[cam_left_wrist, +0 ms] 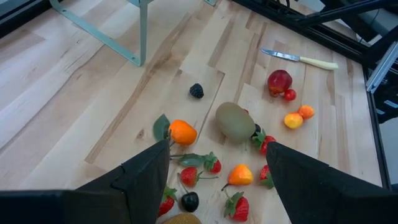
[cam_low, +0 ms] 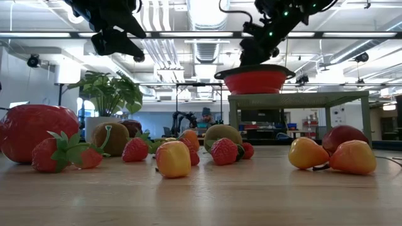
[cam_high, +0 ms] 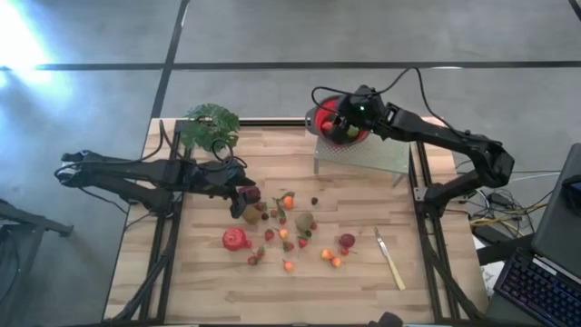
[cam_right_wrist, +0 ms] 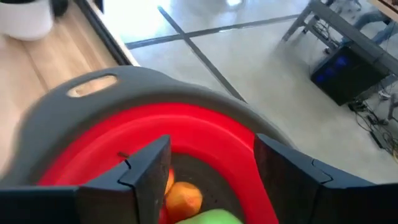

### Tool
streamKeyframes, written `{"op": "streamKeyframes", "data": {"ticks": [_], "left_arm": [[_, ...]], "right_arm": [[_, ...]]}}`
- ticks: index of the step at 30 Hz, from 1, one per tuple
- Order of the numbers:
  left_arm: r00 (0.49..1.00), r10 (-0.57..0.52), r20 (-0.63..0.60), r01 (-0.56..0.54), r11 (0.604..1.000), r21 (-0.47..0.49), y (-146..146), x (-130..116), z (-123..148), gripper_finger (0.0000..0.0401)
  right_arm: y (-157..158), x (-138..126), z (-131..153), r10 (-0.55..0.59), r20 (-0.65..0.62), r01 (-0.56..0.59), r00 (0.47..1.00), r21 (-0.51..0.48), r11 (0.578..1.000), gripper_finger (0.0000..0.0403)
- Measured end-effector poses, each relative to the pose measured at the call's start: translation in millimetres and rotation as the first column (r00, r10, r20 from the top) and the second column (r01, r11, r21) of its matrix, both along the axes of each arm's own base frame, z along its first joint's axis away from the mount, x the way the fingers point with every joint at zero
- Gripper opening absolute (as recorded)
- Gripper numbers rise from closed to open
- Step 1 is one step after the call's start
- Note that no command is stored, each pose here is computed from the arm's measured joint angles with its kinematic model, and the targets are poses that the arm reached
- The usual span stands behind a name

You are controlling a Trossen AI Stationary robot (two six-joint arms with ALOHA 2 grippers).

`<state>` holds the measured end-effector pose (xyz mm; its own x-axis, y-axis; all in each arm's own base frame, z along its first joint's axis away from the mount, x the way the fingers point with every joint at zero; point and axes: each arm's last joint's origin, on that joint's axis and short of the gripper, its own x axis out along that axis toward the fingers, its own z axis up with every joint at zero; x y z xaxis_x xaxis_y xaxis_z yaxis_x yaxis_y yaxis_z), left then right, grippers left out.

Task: Pick & Place Fruit
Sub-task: Put the red cherry into the strainer bowl on the shelf

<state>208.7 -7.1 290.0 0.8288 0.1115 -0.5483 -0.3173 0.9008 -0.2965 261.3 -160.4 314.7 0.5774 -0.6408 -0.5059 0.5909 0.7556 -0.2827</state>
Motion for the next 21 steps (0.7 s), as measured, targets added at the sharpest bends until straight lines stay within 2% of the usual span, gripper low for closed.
{"op": "streamKeyframes", "data": {"ticks": [5, 11, 21], "left_arm": [[1.0, 0.0, 0.0, 0.0, 1.0, 0.0, 0.0, 0.0, 0.0, 0.0273], [1.0, 0.0, 0.0, 0.0, 1.0, 0.0, 0.0, 0.0, 0.0, 0.0273], [1.0, 0.0, 0.0, 0.0, 1.0, 0.0, 0.0, 0.0, 0.0, 0.0273]], "right_arm": [[24.9, -5.0, 14.1, 0.144, 0.051, -0.146, 0.988, 0.047, 0.988, 0.0241], [69.2, -8.0, 27.0, 0.272, 0.088, -0.28, 0.958, 0.088, 0.956, 0.0246], [164.8, -2.1, 16.0, 0.507, 0.033, -0.499, 0.861, 0.238, 0.833, 0.0212]]}}
